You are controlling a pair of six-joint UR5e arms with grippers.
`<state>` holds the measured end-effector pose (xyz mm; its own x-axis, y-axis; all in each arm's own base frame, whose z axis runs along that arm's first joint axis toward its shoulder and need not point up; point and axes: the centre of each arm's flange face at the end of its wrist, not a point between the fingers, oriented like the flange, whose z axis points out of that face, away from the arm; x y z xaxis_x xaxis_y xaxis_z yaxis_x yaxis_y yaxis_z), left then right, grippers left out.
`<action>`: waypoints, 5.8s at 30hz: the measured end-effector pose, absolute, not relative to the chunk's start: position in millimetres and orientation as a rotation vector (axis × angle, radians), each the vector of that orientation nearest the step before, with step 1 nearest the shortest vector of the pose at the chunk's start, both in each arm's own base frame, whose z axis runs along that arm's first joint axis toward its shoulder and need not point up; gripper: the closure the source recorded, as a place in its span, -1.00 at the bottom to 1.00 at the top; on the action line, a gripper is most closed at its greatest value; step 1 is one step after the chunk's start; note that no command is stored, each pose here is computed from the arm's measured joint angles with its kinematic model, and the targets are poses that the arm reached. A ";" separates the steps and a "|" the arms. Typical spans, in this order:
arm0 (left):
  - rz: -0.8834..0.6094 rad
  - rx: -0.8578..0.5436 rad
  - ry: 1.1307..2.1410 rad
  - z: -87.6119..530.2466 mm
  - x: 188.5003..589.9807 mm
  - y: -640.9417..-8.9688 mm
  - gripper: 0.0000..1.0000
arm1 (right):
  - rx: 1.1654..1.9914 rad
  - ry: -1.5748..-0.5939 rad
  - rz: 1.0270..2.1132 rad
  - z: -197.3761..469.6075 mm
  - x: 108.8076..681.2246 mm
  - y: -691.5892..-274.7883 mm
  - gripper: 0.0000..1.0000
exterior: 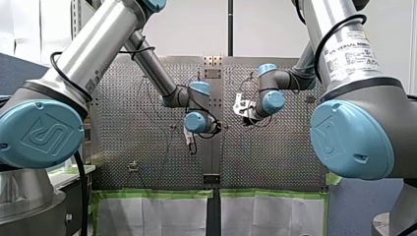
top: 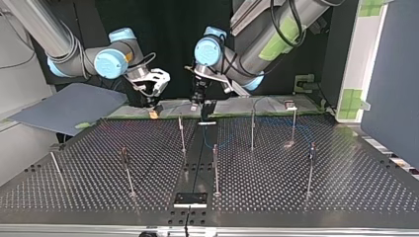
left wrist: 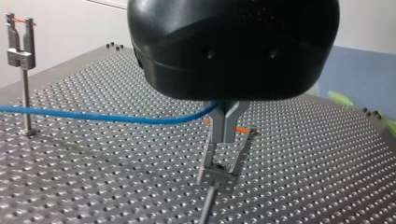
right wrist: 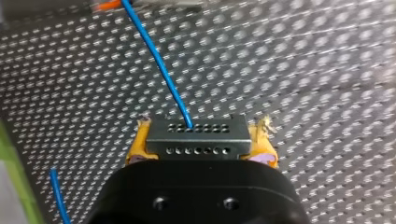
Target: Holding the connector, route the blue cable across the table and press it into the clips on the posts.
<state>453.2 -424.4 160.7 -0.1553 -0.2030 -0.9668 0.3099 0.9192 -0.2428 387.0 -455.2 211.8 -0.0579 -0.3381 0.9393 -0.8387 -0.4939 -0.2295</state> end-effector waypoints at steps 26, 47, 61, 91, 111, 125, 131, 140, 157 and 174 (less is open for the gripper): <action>-0.446 0.063 1.665 143.3 504.1 -434.7 1.00 | 1.737 -1.294 1.555 193.1 359.5 -487.1 1.00; -0.486 0.087 1.666 154.9 539.5 -413.7 1.00 | 1.703 -1.322 1.535 184.2 341.0 -515.9 1.00; -0.432 0.067 1.718 125.6 563.5 -419.2 1.00 | 1.674 -1.304 1.562 194.3 341.3 -533.9 1.00; -0.336 0.084 1.795 157.4 585.7 -421.2 -1.00 | 1.608 -1.339 1.534 195.0 305.9 -564.7 1.00; -0.309 0.137 1.845 181.6 551.4 -412.2 -1.00 | 1.615 -1.343 1.526 191.7 304.7 -564.7 1.00; -0.322 0.217 1.840 210.7 490.7 -421.4 -1.00 | 1.614 -1.352 1.523 190.6 302.0 -565.7 1.00; -0.346 0.219 1.828 210.3 461.1 -436.4 -1.00 | 1.610 -1.372 1.505 189.6 294.0 -568.2 1.00; -0.391 0.179 1.745 227.8 443.8 -478.5 -1.00 | 1.604 -1.398 1.473 188.1 279.3 -572.9 1.00; -0.309 0.218 1.840 190.9 412.9 -538.7 -1.00 | 1.591 -1.387 1.471 191.5 266.7 -581.4 1.00; -0.213 0.199 1.901 146.9 428.7 -562.6 -1.00 | 1.592 -1.382 1.478 192.7 267.4 -582.1 1.00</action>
<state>428.7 -562.6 146.9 -0.3308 0.0340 -0.9431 0.2415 0.9691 -0.0498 267.4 -582.1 192.7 -0.1389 -0.3038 0.9426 -0.9200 -0.3126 -0.2363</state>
